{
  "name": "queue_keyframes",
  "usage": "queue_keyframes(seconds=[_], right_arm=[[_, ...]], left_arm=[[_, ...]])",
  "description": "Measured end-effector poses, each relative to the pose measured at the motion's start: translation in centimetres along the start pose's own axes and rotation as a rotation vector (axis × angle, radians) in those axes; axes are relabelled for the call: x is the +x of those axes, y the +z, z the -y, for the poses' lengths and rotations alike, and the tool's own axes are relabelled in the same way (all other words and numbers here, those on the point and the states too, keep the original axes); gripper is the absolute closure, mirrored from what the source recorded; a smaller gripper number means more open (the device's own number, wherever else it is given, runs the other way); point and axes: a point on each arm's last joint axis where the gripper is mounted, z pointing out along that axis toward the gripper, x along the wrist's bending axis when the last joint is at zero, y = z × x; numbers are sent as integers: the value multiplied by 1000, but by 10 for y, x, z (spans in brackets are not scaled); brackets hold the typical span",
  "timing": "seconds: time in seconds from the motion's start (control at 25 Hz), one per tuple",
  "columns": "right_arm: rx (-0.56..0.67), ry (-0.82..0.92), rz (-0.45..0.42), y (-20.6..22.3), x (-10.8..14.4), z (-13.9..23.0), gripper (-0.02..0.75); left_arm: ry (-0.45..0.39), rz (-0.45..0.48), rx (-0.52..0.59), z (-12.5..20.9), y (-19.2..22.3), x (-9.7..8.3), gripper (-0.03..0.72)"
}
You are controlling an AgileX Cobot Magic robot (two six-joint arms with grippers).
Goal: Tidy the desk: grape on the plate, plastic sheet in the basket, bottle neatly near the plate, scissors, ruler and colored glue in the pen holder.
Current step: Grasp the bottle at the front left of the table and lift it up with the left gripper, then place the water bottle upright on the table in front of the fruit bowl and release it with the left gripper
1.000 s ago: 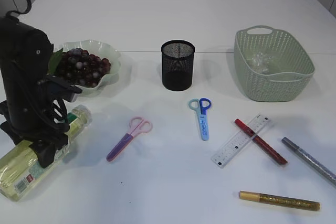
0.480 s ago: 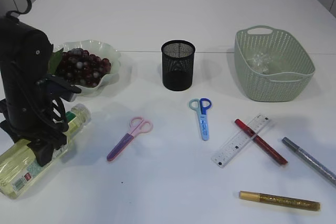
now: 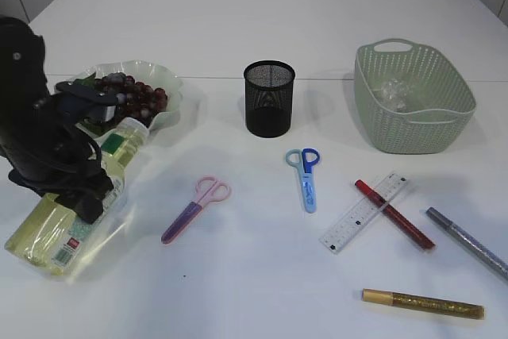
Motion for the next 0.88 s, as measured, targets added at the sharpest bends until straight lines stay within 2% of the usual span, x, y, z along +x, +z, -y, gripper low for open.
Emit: queue_keyframes(seconds=[0.28,0.48,0.64,0.88], right_arm=[[-2,10,-24,0,2,0,299],[-3,13,-31,0,3,0,299],[-6,29,-66,0,6,-1,299],[-12,38,-89,0,8,-1,299]], left_arm=[[-13,4,-266,40,-49,-2,257],[-52,22,-556,69,-83,-5,257],[-55,12,-739,92,-92,-6,258],[-102,17,-965,110,-76,-8,258]])
